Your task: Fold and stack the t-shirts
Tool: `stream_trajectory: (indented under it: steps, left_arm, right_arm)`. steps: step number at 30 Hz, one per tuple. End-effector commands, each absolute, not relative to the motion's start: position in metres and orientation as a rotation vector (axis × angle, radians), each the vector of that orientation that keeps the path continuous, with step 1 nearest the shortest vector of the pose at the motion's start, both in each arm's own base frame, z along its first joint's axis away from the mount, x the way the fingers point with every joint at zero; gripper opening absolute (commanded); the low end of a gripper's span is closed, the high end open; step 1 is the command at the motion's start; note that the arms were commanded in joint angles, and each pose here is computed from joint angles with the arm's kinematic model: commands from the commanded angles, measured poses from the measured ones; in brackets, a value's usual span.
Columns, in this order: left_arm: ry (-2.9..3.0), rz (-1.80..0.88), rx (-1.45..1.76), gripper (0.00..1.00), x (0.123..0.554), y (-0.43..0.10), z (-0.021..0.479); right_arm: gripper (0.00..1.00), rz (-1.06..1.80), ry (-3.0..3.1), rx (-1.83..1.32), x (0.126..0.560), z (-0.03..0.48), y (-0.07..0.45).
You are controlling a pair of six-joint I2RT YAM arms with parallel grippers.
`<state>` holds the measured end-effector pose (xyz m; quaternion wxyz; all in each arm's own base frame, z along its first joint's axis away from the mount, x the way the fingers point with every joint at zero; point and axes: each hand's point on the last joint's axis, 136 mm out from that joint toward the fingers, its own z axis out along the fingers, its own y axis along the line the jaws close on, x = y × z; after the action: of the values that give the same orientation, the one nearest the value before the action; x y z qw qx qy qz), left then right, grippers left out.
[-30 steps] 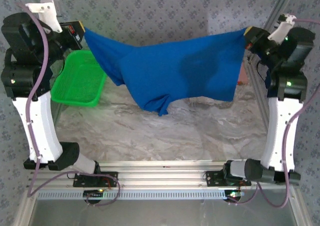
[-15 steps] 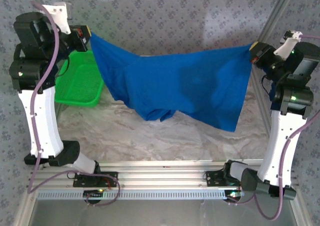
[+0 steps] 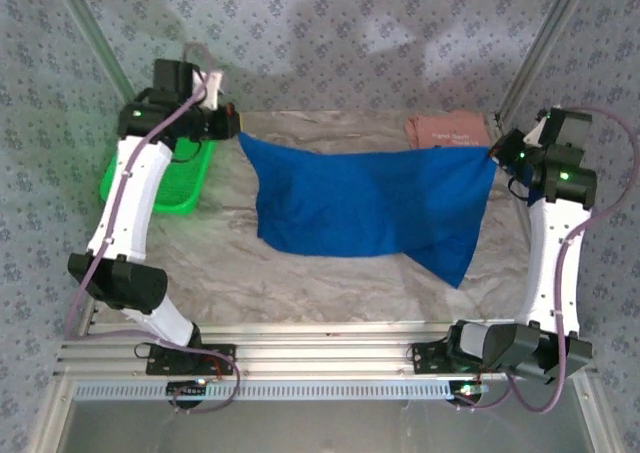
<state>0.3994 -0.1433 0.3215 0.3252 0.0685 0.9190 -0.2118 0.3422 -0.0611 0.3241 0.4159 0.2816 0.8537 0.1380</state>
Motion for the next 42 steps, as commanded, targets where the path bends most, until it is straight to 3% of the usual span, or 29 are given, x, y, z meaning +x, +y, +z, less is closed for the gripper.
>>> stream_trajectory:
  steps: [1,15,16,18,22,26,32,42]
  left_arm:
    - [2.486,-0.550,0.208,0.00,0.394,-0.161,0.284]
    - [2.820,-0.768,0.452,0.00,0.346,-0.304,0.141]
    - [2.821,-0.810,0.452,0.02,0.342,-0.312,0.138]
    - [2.814,-0.894,0.438,0.21,0.340,-0.320,0.137]
    - [2.776,-0.952,0.452,0.53,0.336,-0.319,0.151]
    - [2.754,-0.980,0.389,0.64,0.339,-0.297,0.167]
    - [2.774,-0.875,0.388,0.68,0.351,-0.252,0.168]
    - [2.780,-1.006,0.523,0.68,0.377,-0.252,0.135]
  right_arm:
    - [0.00,0.229,2.227,0.753,0.333,0.291,-0.076]
    - [0.00,0.112,2.418,0.779,0.325,0.211,-0.087]
    - [0.00,0.112,2.425,0.775,0.324,0.209,-0.086]
    - [0.00,0.108,2.438,0.773,0.324,0.204,-0.087]
    - [0.00,0.119,2.455,0.770,0.324,0.197,-0.086]
    - [0.00,0.125,2.461,0.773,0.325,0.194,-0.085]
    - [0.00,0.130,2.461,0.768,0.325,0.193,-0.084]
    - [0.00,0.112,2.448,0.744,0.326,0.197,-0.085]
